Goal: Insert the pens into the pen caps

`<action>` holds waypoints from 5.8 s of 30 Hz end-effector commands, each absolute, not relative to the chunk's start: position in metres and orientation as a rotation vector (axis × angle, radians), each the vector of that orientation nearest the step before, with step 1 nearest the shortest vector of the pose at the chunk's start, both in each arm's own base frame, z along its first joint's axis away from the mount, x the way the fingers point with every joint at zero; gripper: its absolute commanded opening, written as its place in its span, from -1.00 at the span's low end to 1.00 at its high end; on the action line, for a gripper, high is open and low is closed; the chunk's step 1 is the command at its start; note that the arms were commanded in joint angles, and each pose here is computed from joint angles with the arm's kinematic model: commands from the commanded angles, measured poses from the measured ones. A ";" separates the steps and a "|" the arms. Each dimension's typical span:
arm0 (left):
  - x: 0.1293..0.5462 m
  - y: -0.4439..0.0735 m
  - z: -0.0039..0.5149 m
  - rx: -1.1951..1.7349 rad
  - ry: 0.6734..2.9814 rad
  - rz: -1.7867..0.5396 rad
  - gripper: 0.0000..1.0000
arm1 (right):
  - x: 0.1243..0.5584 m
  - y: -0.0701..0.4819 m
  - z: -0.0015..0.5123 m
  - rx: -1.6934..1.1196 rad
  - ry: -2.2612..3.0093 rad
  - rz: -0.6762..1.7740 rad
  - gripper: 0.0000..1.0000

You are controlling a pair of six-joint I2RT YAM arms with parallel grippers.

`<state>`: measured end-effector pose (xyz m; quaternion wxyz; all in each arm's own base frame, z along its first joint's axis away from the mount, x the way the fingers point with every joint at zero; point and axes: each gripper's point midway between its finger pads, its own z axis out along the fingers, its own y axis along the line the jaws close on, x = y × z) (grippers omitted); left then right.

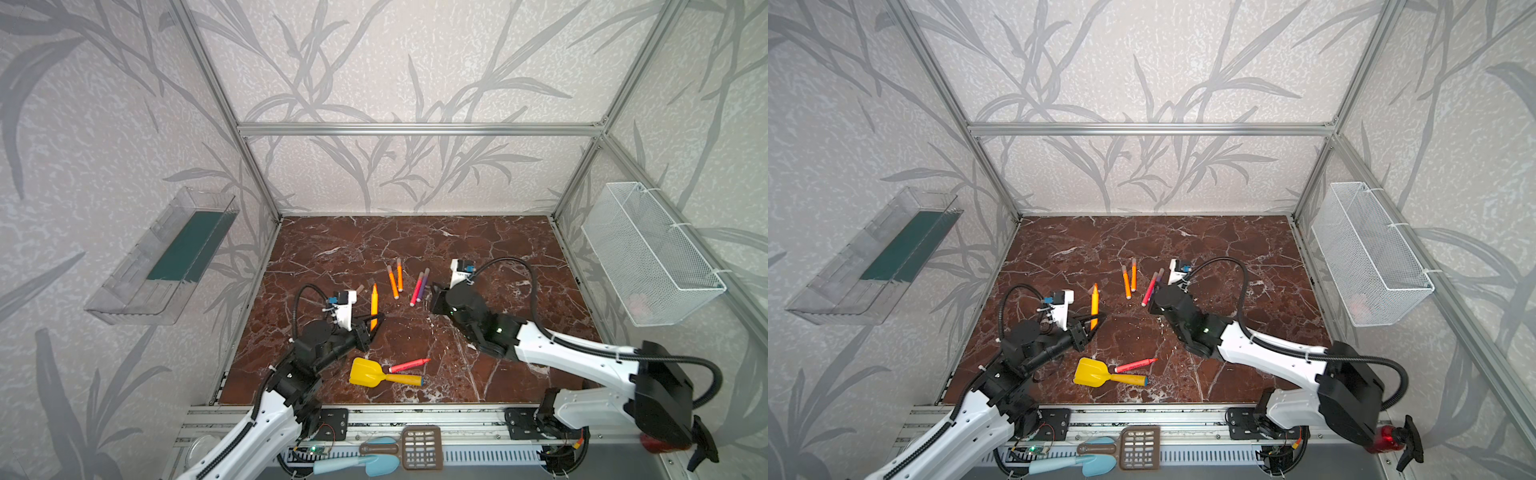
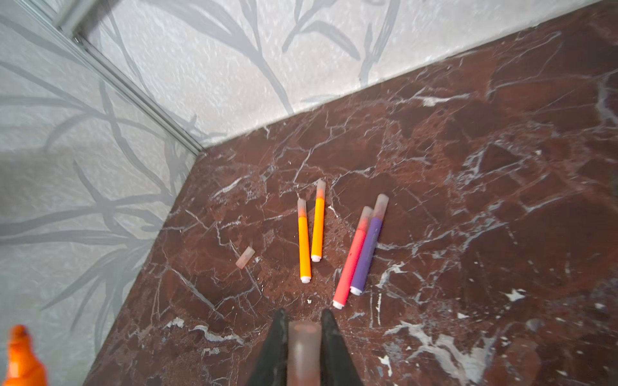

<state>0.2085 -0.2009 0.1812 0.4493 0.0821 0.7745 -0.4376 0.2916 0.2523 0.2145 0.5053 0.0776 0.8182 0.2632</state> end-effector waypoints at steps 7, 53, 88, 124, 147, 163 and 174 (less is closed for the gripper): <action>0.190 -0.287 0.189 0.504 1.829 -0.998 -1.00 | 0.288 0.152 0.203 0.368 1.899 0.674 -1.00; 0.187 -0.383 0.159 0.642 1.846 -1.044 -1.00 | 0.259 0.195 0.236 0.265 1.723 1.211 -1.00; 0.196 -0.377 0.166 0.642 1.843 -1.070 -1.00 | 0.268 0.214 0.255 0.240 1.726 1.237 -1.00; 0.216 -0.366 0.217 0.571 1.751 -1.238 -1.00 | 0.249 0.251 0.225 0.050 1.794 1.253 -1.00; 0.210 -0.352 0.213 0.594 1.735 -1.176 -1.00 | 0.234 0.234 0.234 0.005 1.746 1.204 0.05; 0.190 -0.348 0.176 0.764 1.777 -0.947 -1.00 | 0.239 0.219 0.260 0.039 1.709 1.128 0.42; 0.189 -0.345 0.165 0.769 1.791 -0.895 -1.00 | 0.246 0.243 0.268 -0.017 1.743 1.180 -0.06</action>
